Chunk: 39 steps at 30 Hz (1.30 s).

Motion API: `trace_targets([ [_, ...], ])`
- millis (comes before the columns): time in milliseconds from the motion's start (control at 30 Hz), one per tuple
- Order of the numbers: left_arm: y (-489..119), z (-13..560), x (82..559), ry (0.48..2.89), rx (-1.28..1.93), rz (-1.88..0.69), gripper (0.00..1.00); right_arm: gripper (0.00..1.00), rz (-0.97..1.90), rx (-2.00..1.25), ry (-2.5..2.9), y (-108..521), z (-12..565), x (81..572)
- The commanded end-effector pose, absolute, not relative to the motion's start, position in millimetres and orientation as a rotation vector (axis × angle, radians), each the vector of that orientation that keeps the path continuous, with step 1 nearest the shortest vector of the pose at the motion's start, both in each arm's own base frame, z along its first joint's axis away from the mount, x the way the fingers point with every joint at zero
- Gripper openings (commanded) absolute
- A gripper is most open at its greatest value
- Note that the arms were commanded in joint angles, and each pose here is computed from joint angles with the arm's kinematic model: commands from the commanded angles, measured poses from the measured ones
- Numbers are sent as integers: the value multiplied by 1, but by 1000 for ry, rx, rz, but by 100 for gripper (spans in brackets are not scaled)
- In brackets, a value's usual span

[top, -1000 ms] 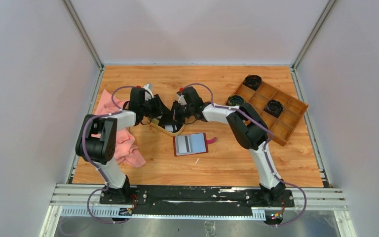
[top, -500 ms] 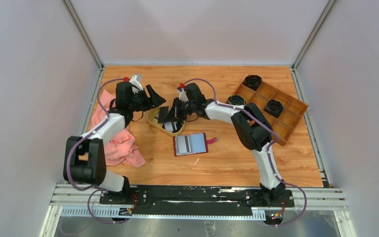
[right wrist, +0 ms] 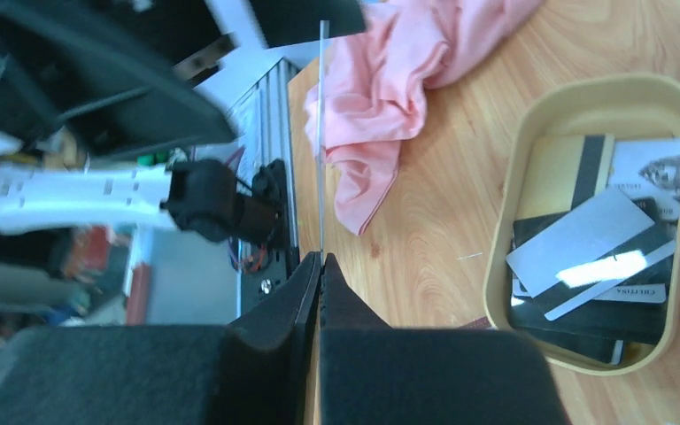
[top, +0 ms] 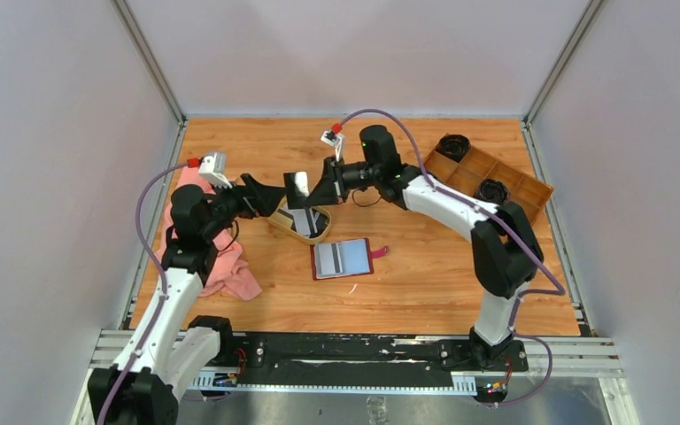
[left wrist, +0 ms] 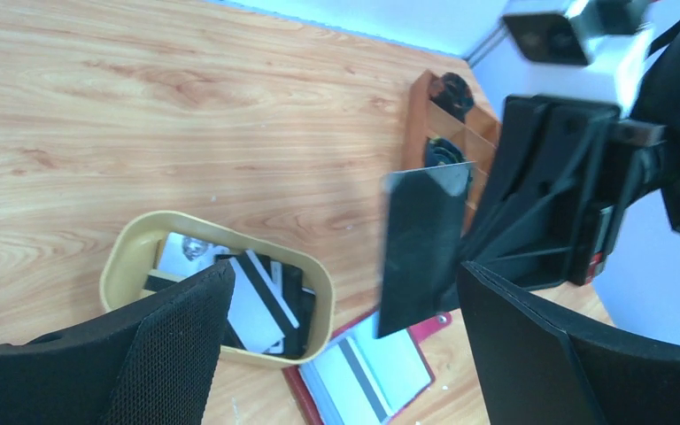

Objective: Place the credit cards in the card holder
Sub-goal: Pick up the credit card from the storage box.

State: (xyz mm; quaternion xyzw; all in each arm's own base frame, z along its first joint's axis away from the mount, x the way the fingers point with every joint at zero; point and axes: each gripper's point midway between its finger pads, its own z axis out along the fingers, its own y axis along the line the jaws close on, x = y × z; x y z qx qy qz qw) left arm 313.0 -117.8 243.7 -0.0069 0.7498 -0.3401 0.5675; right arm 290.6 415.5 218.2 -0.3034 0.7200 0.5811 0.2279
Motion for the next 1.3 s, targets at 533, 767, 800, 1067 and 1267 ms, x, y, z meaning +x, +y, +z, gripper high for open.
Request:
trace_targets([
  [533,-223,283,193,1518,420,-1209,99,0,1753,-1261,1567,284,243,206],
  [767,-241,271,186,1423,409,-1260,98,0,1745,-1285,1515,277,238,196],
  [800,-240,269,187,1418,397,-1263,98,0,1761,-1286,1514,277,238,196],
  [1067,-242,274,184,1318,310,-1381,88,0,1825,-1287,1508,277,236,193],
  [1267,-249,283,187,1257,282,-1468,82,0,1827,-1286,1513,278,235,193],
])
